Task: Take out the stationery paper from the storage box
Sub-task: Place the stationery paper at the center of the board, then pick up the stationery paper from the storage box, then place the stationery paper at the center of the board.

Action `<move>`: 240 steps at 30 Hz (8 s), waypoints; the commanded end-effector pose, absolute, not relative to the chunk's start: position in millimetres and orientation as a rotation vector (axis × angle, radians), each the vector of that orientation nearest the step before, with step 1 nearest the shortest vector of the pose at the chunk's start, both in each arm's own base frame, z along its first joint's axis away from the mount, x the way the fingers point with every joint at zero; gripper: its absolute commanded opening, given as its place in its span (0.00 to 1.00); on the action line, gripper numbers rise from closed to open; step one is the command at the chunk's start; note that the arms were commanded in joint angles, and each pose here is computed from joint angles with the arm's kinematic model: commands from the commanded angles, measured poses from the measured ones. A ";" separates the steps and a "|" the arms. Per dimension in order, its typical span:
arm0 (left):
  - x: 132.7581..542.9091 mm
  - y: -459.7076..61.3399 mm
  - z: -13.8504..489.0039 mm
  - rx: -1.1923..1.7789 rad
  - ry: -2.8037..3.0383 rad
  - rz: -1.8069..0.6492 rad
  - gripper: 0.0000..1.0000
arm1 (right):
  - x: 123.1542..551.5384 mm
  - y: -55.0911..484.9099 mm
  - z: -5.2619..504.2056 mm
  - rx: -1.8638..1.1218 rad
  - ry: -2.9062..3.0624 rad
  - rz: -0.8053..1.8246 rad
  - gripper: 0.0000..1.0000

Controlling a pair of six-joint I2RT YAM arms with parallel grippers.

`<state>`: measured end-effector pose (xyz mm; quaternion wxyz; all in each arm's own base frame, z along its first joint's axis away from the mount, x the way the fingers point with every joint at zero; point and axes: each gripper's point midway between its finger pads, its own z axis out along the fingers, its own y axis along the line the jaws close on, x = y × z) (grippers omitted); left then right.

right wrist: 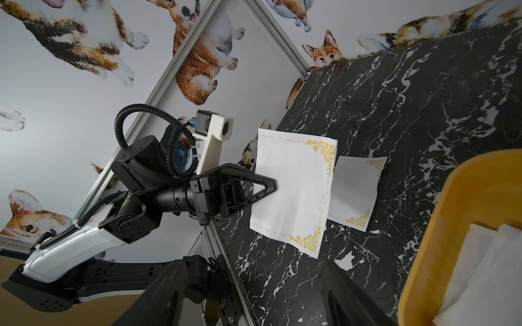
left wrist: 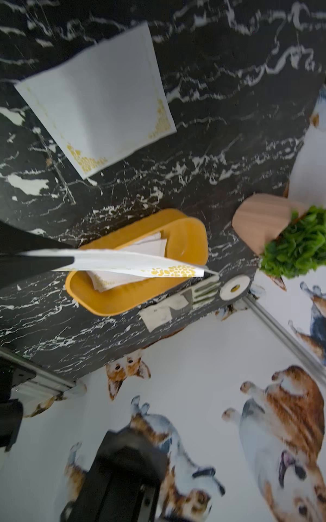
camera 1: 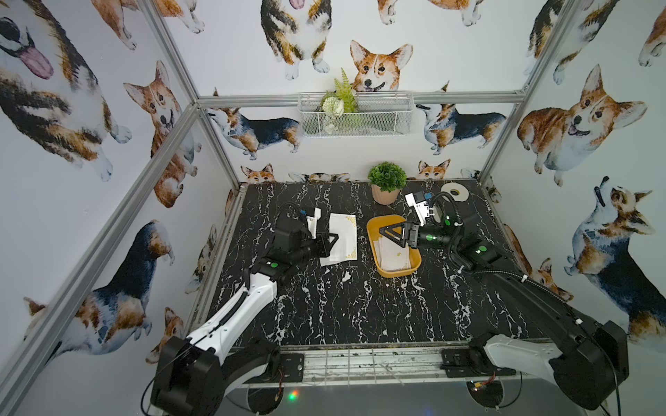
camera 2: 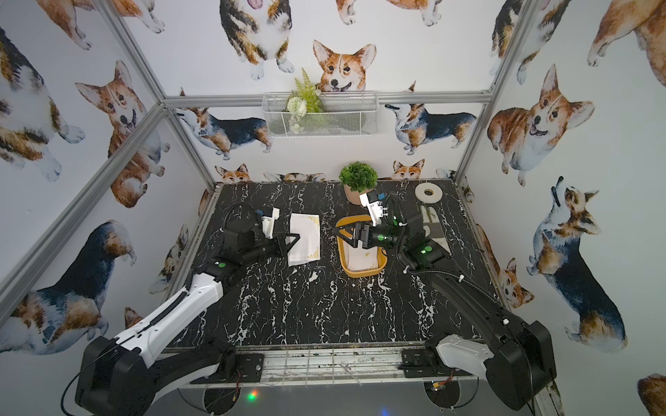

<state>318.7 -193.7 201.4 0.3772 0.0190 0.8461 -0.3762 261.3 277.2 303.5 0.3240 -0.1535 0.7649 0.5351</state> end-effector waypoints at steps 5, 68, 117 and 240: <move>344.8 -151.4 129.7 -0.195 2.311 -0.826 0.00 | 275.3 260.4 271.5 -0.360 2.140 1.172 0.78; 314.1 -36.5 134.8 -0.520 2.228 -0.189 0.84 | 346.3 185.3 40.5 -0.131 2.737 -0.199 0.74; 322.5 -155.0 203.0 -0.054 1.952 -1.031 0.86 | 332.6 196.5 191.6 -0.094 2.443 0.214 0.00; 312.4 -71.0 61.8 -0.520 2.442 -0.452 0.37 | 317.8 197.5 100.0 -0.193 2.727 -0.022 0.61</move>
